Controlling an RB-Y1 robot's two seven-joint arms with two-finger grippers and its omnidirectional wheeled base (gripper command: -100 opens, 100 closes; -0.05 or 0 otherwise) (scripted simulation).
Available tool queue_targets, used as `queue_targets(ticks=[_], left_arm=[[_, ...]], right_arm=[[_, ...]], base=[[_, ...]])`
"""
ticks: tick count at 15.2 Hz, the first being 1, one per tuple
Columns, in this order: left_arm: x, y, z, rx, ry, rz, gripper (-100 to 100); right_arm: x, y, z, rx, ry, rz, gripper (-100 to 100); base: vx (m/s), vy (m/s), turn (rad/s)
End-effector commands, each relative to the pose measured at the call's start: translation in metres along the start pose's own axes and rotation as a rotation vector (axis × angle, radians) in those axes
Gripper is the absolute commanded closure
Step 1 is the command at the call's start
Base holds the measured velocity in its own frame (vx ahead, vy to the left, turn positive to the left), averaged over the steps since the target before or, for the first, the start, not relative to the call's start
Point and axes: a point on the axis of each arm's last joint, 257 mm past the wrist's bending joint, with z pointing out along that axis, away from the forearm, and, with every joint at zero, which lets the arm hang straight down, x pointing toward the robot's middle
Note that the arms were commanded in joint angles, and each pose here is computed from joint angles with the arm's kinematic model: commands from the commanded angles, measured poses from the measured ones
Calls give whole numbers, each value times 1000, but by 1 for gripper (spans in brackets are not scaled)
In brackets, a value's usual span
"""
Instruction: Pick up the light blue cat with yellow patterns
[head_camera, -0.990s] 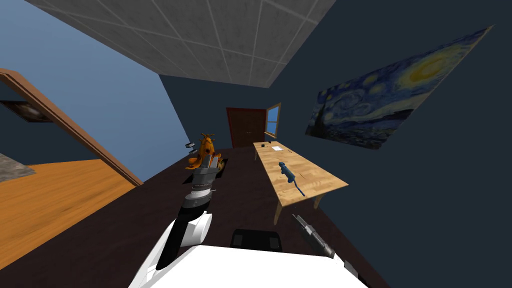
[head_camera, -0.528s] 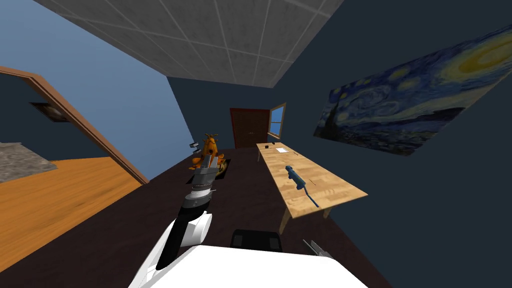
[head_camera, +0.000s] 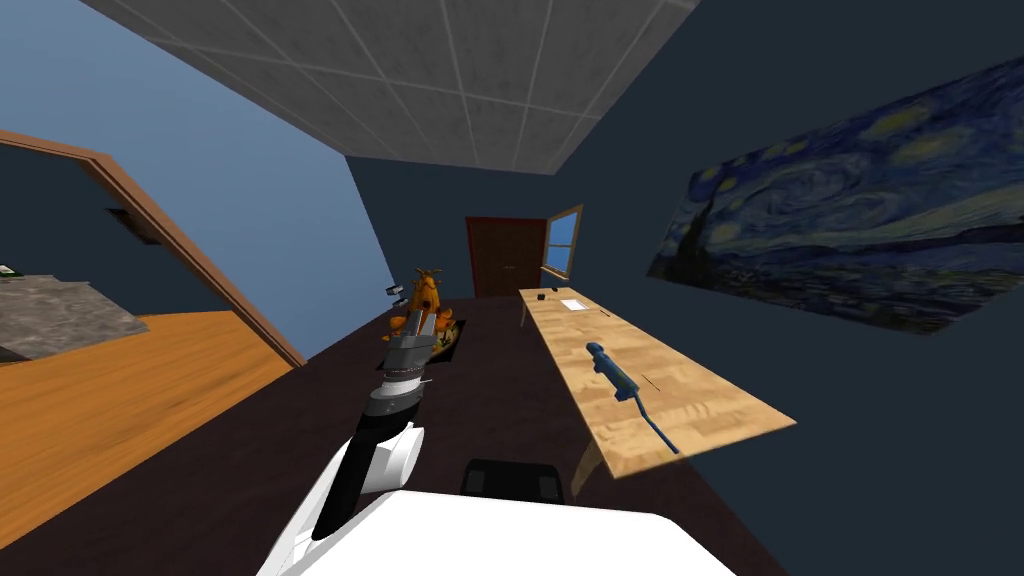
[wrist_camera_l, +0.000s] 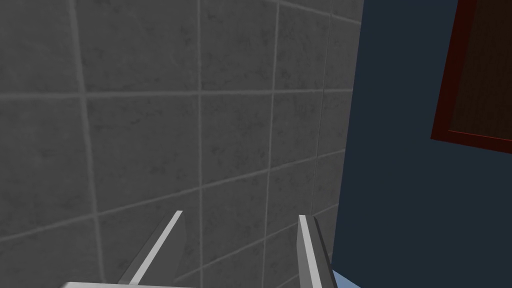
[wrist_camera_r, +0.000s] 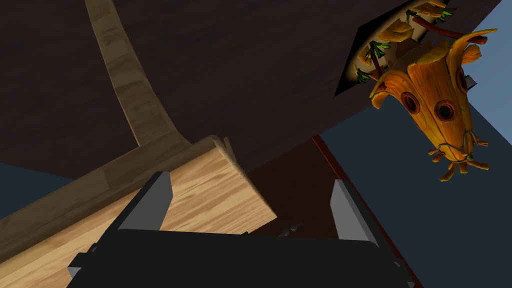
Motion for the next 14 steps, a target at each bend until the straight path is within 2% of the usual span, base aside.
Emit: queue_targets(ticks=[1,3,4,5,6,7,8,11,12,13,14], left_arm=[[0,0,0,0,0,0,0],[0,0,0,0,0,0,0],[0,0,0,0,0,0,0],[0,0,0,0,0,0,0],[0,0,0,0,0,0,0],[0,0,0,0,0,0,0],[0,0,0,0,0,0,0],[0,0,0,0,0,0,0],[0,0,0,0,0,0,0],[0,0,0,0,0,0,0],[0,0,0,0,0,0,0]], right_arm=[[18,-29,-23,56,81,-33,-100],[23,-36,-28,72,92,-25,-100],[30,-54,-45,107,146,-56,-100],[36,-60,-50,122,154,-44,-100],[46,-81,-71,167,210,-62,-100],[47,-83,-72,171,212,-61,-100],[53,-102,-93,211,263,-81,-100],[55,-104,-95,217,266,-77,-100],[58,-121,-116,256,312,-96,-100],[60,-123,-118,261,315,-92,-100],[62,-139,-139,298,357,-108,-100]], base=[[232,85,116],[197,50,55],[178,47,78],[185,65,91],[219,59,94],[225,59,99],[241,83,119],[188,51,35],[134,27,61],[159,41,98],[202,66,141]])
